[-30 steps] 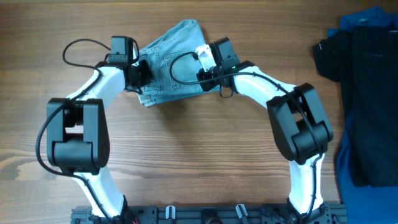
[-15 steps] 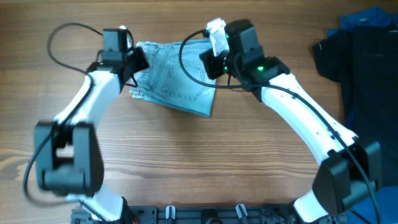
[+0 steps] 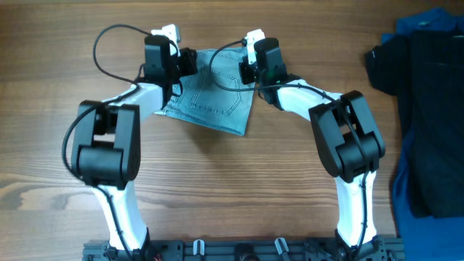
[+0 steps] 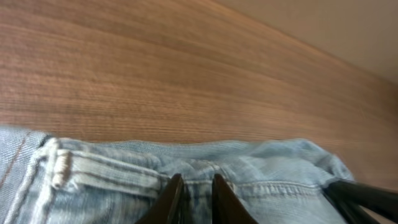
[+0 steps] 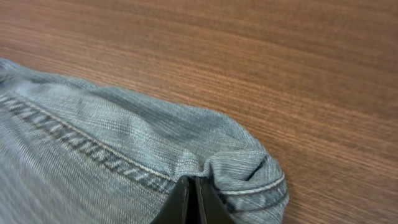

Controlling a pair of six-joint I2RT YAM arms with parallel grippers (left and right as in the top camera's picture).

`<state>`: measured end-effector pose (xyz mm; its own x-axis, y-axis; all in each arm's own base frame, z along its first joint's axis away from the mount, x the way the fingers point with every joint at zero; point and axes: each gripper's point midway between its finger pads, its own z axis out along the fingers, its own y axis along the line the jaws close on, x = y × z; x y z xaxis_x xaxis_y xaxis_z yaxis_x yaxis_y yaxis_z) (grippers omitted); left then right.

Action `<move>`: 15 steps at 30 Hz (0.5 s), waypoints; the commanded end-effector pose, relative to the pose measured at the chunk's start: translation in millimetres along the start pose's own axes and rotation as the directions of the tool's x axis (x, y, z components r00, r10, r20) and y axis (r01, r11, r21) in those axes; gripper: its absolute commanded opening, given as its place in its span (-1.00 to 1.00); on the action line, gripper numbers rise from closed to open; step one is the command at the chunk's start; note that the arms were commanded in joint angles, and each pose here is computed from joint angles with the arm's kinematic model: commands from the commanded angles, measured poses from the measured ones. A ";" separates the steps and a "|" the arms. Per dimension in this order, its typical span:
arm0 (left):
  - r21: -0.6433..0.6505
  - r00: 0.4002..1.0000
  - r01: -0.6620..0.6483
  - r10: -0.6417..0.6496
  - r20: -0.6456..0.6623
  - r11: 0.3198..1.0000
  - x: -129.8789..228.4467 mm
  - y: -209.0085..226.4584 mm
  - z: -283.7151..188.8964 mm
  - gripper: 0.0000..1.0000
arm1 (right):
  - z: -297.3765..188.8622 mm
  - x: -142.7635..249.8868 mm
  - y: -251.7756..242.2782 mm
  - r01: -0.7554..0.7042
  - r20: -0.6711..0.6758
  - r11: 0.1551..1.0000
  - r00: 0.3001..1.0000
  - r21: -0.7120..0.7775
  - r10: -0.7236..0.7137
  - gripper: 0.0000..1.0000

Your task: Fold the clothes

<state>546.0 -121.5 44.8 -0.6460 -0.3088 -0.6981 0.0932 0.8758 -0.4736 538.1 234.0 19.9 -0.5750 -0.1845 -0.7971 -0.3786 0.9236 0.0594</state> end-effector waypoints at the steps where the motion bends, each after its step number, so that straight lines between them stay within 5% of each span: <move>1: -0.202 0.999 0.015 -0.023 -0.037 0.979 43.4 63.7 24.7 -0.69 | 19.9 52.1 -4.2 0.000 -0.120 1.000 0.993 0.015 0.002 -0.89; 4: -0.199 1.000 0.016 -0.013 0.013 0.980 27.6 70.8 22.5 -0.75 | 19.9 55.3 -4.8 0.003 -0.131 1.000 0.991 0.017 -0.001 -0.89; 9: -0.173 0.978 0.014 0.022 0.208 0.985 -96.8 27.3 -73.1 -0.73 | -26.2 -36.3 0.3 0.029 0.050 0.999 0.998 0.017 -0.030 -0.81; 13: -0.274 0.998 0.060 -0.063 -0.004 0.960 -60.2 30.9 -123.2 -0.65 | -96.6 -28.6 41.6 0.000 -0.153 0.982 0.988 -0.189 -0.030 -0.53; 15: -0.351 0.966 0.068 -0.149 -0.210 0.934 4.5 51.1 -117.1 -0.73 | -115.6 15.7 55.9 -0.073 -0.344 0.961 0.939 -0.266 -0.024 -0.67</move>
<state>487.7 -30.6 145.1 -0.6707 -0.3746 -0.6402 -0.1697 0.9177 -0.3592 463.1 231.8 96.2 -0.7116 -0.2725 -0.6476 -0.4707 0.8692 0.1515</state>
